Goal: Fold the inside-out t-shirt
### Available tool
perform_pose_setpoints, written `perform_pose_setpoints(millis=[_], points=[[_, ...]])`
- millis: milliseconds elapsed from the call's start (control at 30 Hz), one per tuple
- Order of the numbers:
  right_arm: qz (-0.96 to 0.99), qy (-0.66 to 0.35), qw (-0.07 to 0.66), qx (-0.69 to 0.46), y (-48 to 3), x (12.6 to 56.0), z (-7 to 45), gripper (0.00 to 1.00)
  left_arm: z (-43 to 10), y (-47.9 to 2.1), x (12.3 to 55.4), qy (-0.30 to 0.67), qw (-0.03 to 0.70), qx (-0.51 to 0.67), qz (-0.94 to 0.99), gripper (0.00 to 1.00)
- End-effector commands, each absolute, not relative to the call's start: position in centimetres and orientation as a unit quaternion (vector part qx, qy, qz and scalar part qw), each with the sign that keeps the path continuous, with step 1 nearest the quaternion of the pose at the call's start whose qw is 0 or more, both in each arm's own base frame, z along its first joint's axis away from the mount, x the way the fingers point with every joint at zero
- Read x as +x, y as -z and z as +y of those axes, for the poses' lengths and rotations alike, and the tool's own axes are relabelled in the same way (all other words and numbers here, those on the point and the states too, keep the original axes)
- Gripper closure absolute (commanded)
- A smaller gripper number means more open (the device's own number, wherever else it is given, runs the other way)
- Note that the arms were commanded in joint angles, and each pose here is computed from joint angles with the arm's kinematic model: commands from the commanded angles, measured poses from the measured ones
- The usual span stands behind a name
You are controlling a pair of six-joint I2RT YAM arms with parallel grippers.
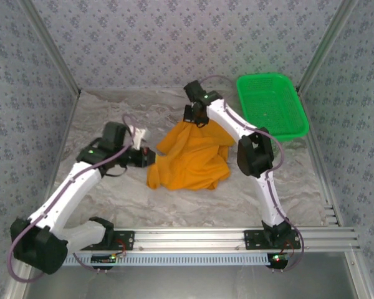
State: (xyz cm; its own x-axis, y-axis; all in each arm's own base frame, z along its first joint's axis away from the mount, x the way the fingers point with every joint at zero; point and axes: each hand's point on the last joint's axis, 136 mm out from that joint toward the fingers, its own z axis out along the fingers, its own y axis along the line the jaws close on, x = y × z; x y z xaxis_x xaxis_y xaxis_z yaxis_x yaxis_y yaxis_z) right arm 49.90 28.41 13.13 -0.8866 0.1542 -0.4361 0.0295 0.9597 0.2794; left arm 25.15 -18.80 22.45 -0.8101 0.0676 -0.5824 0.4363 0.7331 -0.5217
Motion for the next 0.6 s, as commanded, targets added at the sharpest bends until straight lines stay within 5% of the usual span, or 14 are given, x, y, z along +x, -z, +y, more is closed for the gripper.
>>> perform_pose_setpoints(millis=[0,300,433,567], points=[[0.886,-0.2,0.408,0.09,-29.2,54.0,25.2,1.0,-15.1,-30.6,29.8,0.233,0.441,0.182,0.847,1.0],[0.773,-0.192,0.599,0.087,-49.4,50.5,17.9,1.0,-8.4,-48.9,36.6,0.105,0.59,0.179,0.78,1.0],[0.776,-0.153,0.604,0.097,-50.5,45.3,15.9,1.0,-10.2,-54.4,32.4,0.139,0.626,0.237,0.73,1.0],[0.774,-0.16,0.603,0.11,-47.6,40.5,15.3,1.0,-13.4,-52.7,28.4,0.176,0.61,0.31,0.708,1.0]])
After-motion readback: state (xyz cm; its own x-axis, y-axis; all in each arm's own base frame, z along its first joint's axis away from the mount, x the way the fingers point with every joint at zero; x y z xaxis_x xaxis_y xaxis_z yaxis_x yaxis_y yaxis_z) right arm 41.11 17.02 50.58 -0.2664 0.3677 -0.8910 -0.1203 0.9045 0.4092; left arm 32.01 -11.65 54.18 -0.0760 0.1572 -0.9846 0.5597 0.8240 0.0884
